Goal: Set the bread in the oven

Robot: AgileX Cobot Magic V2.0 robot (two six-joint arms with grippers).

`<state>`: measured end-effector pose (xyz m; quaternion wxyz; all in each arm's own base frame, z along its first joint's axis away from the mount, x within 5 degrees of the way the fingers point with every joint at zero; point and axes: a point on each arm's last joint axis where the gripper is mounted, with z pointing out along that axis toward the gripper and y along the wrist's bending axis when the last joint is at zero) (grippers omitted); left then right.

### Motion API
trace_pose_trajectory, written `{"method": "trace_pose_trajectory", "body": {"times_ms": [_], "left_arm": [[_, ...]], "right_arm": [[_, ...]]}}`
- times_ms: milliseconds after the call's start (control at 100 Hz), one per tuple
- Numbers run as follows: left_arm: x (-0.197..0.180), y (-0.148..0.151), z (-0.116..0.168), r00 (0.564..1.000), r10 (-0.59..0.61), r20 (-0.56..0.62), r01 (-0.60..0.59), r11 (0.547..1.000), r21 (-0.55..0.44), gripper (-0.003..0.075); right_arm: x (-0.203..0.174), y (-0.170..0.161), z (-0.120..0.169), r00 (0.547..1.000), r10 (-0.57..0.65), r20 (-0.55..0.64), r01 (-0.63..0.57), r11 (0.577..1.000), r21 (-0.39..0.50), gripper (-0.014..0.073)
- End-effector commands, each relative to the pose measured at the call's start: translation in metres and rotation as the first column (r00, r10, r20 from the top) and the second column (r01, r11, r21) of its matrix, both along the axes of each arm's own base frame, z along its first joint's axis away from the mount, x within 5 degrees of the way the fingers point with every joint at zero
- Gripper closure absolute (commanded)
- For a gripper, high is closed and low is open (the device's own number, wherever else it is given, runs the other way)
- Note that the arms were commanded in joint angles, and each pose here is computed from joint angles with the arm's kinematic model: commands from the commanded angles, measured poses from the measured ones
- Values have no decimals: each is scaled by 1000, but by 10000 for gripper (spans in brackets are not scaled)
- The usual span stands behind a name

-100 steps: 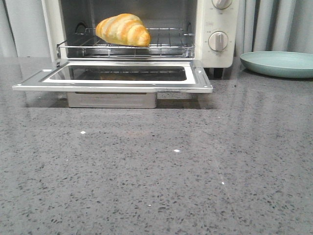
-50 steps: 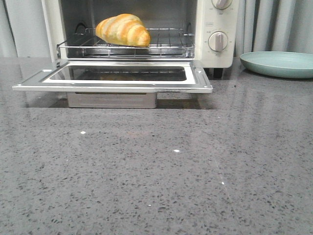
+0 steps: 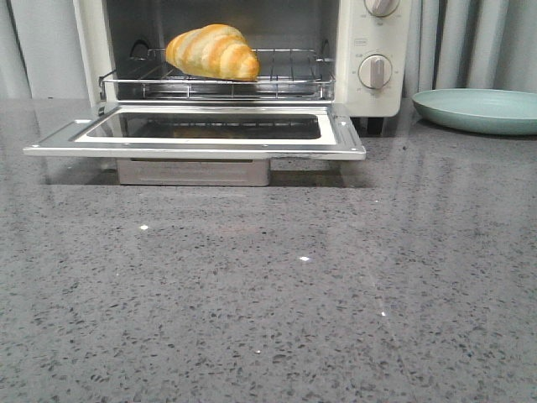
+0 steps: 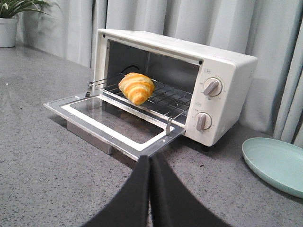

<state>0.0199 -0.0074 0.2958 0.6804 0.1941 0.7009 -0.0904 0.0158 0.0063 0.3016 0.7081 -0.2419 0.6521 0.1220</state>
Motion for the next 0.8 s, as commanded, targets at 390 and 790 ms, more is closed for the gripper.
{"method": "trace_pose_trajectory", "body": {"times_ms": [390,790], "left_arm": [[35,1,-102,956,283,-73,-292,941,-174,741],[34,1,-113,939,298,-173,-321,939,-125,741]], "right_arm": [[-6,-4,15,994,-11,112,6,999,49,643],[-6,-4,15,994,-11,112,6,999,49,643]]}}
